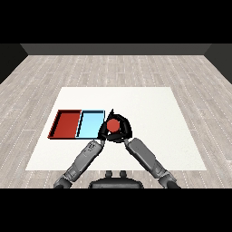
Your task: Pick the red can and put it in the red box
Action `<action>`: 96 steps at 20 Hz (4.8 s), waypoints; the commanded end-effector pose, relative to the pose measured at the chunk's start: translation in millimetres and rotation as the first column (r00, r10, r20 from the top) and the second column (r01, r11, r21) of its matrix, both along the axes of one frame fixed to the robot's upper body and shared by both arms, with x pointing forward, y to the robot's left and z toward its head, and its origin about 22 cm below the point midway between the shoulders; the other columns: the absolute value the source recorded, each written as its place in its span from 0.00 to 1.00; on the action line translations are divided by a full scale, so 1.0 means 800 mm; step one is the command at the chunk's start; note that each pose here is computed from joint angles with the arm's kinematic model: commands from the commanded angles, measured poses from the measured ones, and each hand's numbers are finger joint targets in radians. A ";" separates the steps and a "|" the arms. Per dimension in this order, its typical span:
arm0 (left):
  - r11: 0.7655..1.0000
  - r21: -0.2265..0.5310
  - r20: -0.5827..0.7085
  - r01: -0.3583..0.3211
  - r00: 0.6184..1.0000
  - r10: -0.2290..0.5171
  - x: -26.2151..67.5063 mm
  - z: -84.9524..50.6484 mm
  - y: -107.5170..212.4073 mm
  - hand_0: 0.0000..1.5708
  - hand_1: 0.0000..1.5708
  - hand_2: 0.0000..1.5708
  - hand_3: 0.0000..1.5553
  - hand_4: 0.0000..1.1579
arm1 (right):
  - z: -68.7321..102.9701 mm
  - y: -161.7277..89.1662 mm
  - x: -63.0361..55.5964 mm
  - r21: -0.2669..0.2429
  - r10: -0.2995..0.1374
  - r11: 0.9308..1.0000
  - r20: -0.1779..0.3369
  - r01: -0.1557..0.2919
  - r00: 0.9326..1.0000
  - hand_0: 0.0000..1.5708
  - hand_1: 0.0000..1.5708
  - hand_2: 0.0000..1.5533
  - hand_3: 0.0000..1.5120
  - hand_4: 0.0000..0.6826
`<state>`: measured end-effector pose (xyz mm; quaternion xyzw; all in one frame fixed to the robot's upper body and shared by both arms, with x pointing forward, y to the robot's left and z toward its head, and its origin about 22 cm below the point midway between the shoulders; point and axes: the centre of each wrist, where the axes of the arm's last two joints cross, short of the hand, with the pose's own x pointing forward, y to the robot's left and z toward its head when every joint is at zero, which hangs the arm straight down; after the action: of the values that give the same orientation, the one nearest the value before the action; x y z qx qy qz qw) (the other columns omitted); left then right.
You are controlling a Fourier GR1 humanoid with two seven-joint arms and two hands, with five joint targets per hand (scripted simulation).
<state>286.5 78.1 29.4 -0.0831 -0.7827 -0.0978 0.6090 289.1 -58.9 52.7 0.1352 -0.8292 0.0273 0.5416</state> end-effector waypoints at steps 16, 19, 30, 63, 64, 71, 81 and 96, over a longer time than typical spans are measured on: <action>0.993 0.047 -0.011 -0.107 0.994 0.108 0.005 -0.006 -0.033 1.00 1.00 0.95 0.86 0.74 | 0.001 0.005 0.000 0.036 0.045 0.998 0.030 -0.046 0.999 0.97 0.97 0.93 0.92 0.79; 0.993 0.023 0.015 -0.117 0.993 0.117 0.002 0.008 -0.007 1.00 1.00 0.96 0.90 0.75 | 0.003 0.019 -0.013 0.020 0.061 0.998 0.039 -0.061 0.997 0.97 0.97 0.94 0.93 0.80; 0.994 -0.021 0.006 -0.110 0.994 0.110 0.000 0.002 -0.026 1.00 1.00 1.00 0.96 0.98 | 0.015 0.003 -0.004 0.057 0.099 0.993 0.053 -0.102 0.994 0.00 0.00 0.00 0.00 0.00; 0.963 0.061 0.079 -0.264 0.963 0.259 0.027 0.020 0.113 1.00 1.00 1.00 0.94 0.97 | 0.049 -0.205 -0.023 0.083 -0.282 0.958 0.133 0.273 0.950 0.00 0.00 0.00 0.00 0.00; 0.957 0.084 0.090 -0.278 0.958 0.271 0.010 0.018 0.112 1.00 1.00 1.00 0.94 0.96 | 0.048 -0.208 -0.013 0.117 -0.295 0.953 0.138 0.280 0.946 0.00 0.00 0.00 0.00 0.00; 0.895 0.192 0.138 -0.402 0.914 0.381 0.019 0.035 0.173 1.00 1.00 0.99 0.91 0.97 | -0.009 -0.263 -0.039 -0.019 -0.331 0.943 0.037 0.332 0.943 0.00 0.00 0.00 0.00 0.00; 0.745 0.416 0.038 -0.522 0.828 0.559 0.104 0.062 0.273 0.98 0.98 0.93 0.93 0.94 | -0.066 -0.262 -0.072 -0.040 -0.369 0.929 -0.040 0.367 0.929 0.00 0.00 0.00 0.00 0.00; 0.474 0.719 -0.143 -0.508 0.559 0.817 0.077 -0.077 0.377 0.64 0.64 0.68 0.78 0.81 | -0.066 -0.265 -0.054 -0.058 -0.340 0.937 0.063 0.343 0.938 0.00 0.00 0.00 0.00 0.00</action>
<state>354.9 368.7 -18.9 0.3812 -0.5591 -0.0593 0.7339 249.9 -269.5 3.0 -0.0262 -0.8463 -0.0379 0.5308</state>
